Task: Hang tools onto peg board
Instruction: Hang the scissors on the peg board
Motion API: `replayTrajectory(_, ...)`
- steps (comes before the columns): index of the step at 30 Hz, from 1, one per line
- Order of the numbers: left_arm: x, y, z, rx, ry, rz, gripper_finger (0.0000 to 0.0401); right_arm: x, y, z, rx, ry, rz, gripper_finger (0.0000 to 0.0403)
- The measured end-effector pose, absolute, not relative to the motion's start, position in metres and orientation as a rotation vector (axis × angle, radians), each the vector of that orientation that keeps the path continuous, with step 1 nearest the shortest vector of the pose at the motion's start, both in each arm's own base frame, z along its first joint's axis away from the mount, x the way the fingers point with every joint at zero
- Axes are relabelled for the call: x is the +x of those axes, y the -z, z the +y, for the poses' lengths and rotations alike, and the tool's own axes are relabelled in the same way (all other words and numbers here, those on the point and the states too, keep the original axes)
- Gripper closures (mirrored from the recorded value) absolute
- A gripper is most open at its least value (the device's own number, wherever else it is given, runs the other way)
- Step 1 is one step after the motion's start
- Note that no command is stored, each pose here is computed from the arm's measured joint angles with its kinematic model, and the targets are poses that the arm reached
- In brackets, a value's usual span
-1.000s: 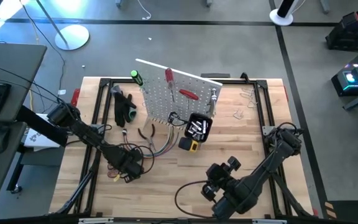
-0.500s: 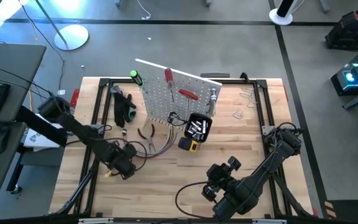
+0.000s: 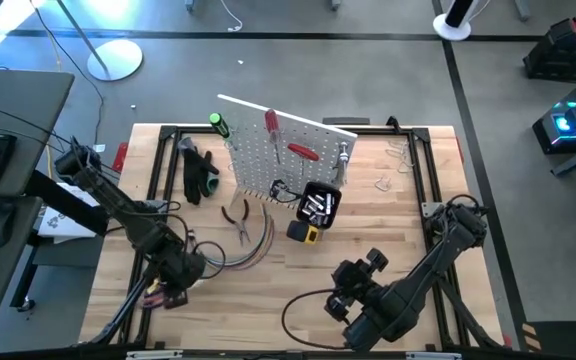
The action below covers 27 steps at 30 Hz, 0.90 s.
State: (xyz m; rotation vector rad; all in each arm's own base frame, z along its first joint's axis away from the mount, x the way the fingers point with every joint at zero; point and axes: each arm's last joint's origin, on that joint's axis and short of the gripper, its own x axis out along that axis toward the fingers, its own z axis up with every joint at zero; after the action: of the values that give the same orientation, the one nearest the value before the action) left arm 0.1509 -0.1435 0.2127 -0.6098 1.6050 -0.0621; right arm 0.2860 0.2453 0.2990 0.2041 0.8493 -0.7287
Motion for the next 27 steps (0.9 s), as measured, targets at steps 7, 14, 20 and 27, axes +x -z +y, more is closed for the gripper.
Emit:
replayTrajectory(7,0.159,-0.219,-0.148,-0.793,0.328,1.743,0.0352,0.288,-0.302,0.241,0.205,0.730,0.848,0.0247)
replayTrajectory(14,0.189,-0.248,-0.146,-1.002,0.557,1.501,0.0352,0.285,-0.313,0.240,0.232,0.678,0.831,0.0247)
replayTrajectory(20,0.223,-0.294,-0.130,-1.091,0.628,1.097,0.0352,0.273,-0.348,0.225,0.249,0.671,0.645,0.0247)
replayTrajectory(27,0.251,-0.357,-0.100,-1.008,0.542,0.534,0.0352,0.267,-0.378,0.211,0.284,0.683,0.399,0.0247)
